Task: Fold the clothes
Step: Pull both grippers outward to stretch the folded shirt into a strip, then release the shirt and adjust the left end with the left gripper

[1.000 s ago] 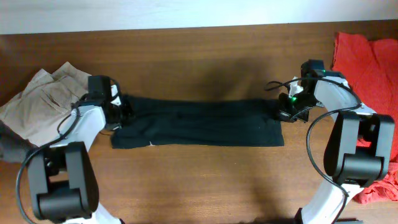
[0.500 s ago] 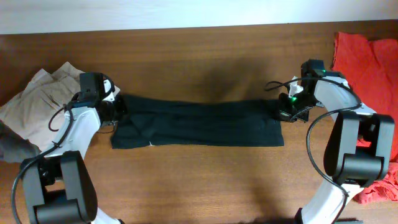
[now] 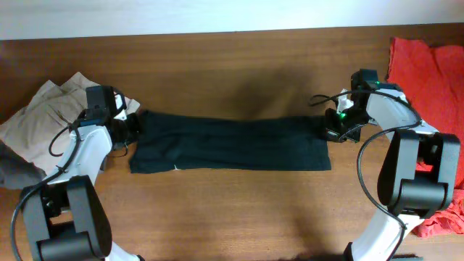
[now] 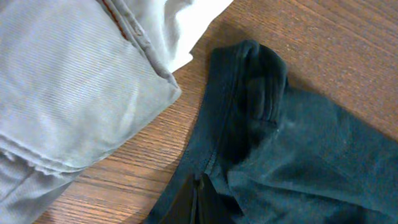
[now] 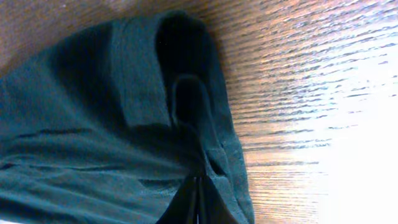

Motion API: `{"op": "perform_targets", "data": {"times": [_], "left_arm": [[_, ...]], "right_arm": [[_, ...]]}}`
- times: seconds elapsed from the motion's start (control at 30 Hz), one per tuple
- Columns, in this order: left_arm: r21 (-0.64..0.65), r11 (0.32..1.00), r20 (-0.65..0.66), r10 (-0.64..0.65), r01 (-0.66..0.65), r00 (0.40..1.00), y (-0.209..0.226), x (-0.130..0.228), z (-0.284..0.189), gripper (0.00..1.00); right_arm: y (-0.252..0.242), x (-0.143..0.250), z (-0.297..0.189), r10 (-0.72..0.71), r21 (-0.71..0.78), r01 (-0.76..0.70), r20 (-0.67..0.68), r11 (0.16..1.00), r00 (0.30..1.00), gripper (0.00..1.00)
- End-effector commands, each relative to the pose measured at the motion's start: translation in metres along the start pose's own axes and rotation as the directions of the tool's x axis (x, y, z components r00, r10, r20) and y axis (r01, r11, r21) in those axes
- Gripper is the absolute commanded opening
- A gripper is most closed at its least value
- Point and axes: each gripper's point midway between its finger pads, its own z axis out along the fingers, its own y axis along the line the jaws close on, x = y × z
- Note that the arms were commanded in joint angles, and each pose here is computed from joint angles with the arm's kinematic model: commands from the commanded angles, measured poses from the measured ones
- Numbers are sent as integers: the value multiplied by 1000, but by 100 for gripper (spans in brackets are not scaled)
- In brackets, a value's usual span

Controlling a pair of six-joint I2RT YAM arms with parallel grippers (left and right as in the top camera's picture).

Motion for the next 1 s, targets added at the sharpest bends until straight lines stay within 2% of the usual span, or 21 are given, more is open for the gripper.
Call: {"op": "perform_targets", "data": {"times": [0.0,0.03,0.13,0.2,0.33,0.5,0.57,0.7,0.77,0.9,0.97], "left_arm": [[6,1000,40,10,-10,999,-2,-12,-11,1],[25,1000,40,10,-11,999,-6,-13,-12,2],[124,991,67,37,-45,997,-25,-21,-27,12],[132,990,95,41,-54,995,-29,-27,-42,20],[137,985,149,81,-102,985,-34,-34,-74,27],[145,972,177,156,-183,972,-49,-23,-106,29],[154,962,177,196,-224,964,-59,-15,-114,29],[179,922,161,318,-344,934,-90,8,-121,29],[170,911,150,353,-376,924,-97,15,-119,35],[168,909,109,367,-381,924,-100,24,-110,40],[153,936,43,315,-318,948,-90,29,-92,45]], "right_arm": [[-1,-4,-12,-12,18,11,39,1000,999,13],[-1,-4,-13,-10,17,10,39,1000,999,18],[5,-9,-33,-72,-3,73,88,997,994,36],[10,-14,-56,-96,-8,99,152,995,984,48],[16,-17,-105,-109,-9,117,287,993,952,73],[4,-17,-126,-76,-14,85,332,996,940,78],[-3,-18,-121,-60,-20,70,316,997,947,78],[6,-15,-104,-104,-159,147,253,976,962,77],[4,-11,-97,-94,-163,132,223,978,970,77],[2,-9,-95,-92,-157,126,207,979,974,77],[2,-8,-94,-91,-158,124,204,980,975,77]]}}
